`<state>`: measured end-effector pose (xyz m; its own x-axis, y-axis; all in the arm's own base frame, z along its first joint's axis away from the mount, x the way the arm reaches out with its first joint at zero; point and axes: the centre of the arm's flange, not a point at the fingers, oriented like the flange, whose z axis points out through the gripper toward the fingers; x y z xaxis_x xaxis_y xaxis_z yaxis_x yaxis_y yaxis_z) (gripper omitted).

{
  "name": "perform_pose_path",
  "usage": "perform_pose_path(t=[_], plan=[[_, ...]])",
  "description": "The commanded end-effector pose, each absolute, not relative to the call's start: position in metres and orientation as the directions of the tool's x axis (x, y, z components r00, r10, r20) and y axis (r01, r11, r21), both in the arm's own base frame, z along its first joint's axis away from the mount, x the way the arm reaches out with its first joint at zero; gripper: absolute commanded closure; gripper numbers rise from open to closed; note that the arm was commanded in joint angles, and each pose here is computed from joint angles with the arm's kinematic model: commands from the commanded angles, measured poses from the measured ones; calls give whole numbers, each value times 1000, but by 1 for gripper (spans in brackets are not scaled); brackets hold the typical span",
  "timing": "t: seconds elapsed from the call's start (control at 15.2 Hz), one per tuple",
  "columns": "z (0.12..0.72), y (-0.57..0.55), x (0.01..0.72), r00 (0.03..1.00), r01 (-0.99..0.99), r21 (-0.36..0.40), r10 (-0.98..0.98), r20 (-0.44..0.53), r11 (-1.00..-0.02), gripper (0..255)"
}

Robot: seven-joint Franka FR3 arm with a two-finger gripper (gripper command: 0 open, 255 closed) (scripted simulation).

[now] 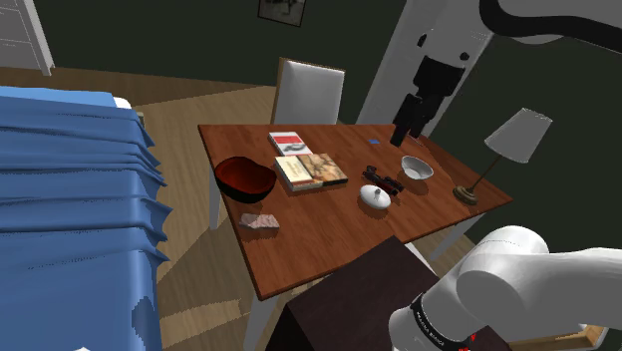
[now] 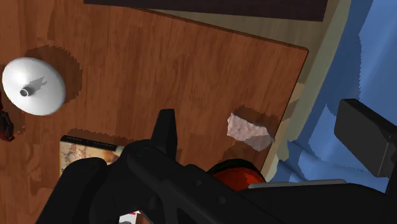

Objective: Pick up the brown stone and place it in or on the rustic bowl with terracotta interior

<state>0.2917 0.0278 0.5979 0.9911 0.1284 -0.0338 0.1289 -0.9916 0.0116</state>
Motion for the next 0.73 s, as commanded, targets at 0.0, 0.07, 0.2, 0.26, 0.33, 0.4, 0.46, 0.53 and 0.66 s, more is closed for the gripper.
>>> perform_pose_path(t=[0.0,0.07,0.2,0.26,0.33,0.4,0.46,0.53,0.66], plan=[[598,28,292,991,129,12,128,-34,-992,0],[586,26,297,987,156,9,156,-29,-988,0],[563,22,308,977,210,4,210,-21,-978,0],[552,21,314,971,237,2,237,-16,-971,0],[540,19,320,964,264,0,264,-11,-965,0],[529,18,326,957,290,-2,290,-7,-957,0],[517,17,332,949,317,-4,317,-2,-949,0],[506,17,338,939,343,-6,343,3,-939,0],[483,16,350,919,394,-9,394,13,-919,0]])
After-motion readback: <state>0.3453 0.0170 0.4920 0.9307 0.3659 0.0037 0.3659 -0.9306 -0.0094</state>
